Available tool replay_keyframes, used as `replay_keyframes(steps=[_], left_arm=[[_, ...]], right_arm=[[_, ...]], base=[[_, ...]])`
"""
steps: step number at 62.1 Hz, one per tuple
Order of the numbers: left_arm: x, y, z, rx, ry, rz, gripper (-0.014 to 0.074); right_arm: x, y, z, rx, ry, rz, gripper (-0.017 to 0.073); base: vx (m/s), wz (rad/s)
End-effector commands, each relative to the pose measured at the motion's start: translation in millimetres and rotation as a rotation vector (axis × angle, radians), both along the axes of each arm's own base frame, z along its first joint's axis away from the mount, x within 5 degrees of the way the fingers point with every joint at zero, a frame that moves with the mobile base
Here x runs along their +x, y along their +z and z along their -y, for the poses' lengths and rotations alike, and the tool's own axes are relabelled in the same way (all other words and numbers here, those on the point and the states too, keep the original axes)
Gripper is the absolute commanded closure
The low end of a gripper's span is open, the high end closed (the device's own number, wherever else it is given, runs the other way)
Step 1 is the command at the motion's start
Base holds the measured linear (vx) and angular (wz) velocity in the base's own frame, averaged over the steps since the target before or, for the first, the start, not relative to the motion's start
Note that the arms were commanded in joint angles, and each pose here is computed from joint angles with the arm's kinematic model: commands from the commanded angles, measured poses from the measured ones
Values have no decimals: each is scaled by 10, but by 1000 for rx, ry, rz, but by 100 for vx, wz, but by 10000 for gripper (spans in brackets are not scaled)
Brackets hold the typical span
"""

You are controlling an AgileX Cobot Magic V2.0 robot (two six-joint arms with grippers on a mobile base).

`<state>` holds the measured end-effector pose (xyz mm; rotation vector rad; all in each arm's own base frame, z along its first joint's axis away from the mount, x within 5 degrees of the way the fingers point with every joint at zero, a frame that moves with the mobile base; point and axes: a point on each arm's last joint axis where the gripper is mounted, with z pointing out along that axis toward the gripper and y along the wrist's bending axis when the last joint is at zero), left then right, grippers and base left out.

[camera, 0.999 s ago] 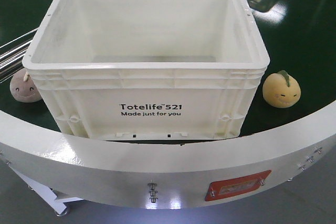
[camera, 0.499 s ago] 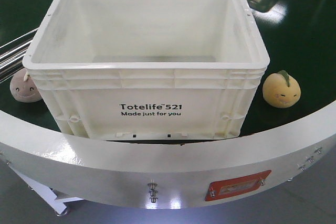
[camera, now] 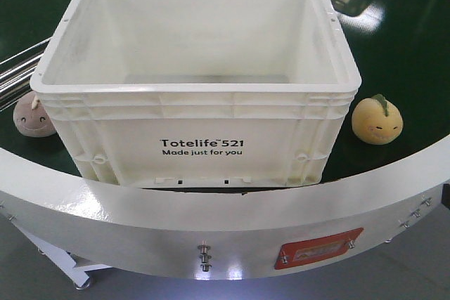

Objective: Place moving items into box and shelve

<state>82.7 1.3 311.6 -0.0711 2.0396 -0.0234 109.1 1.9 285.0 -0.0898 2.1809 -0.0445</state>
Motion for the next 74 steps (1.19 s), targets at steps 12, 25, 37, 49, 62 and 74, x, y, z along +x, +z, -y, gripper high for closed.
replay_keyframes(steps=[12,25,37,49,62,74], left_arm=[[25,134,5,-4,-4,69,200],[22,127,5,-3,-4,61,1],[17,117,73,10,-92,43,1],[40,134,203,66,-265,20,1],[41,146,249,85,-325,23,1],[42,143,250,85,-325,23,1]], right_arm=[[47,144,-5,-1,6,88,97],[39,131,-2,8,-3,68,-133],[147,192,44,14,-83,-41,-124],[431,323,84,-38,-129,-217,-124],[906,325,211,52,-165,-313,-124],[1427,161,270,96,-62,-339,-116]], base=[[0,0],[0,0],[0,0],[0,0],[0,0],[0,0]])
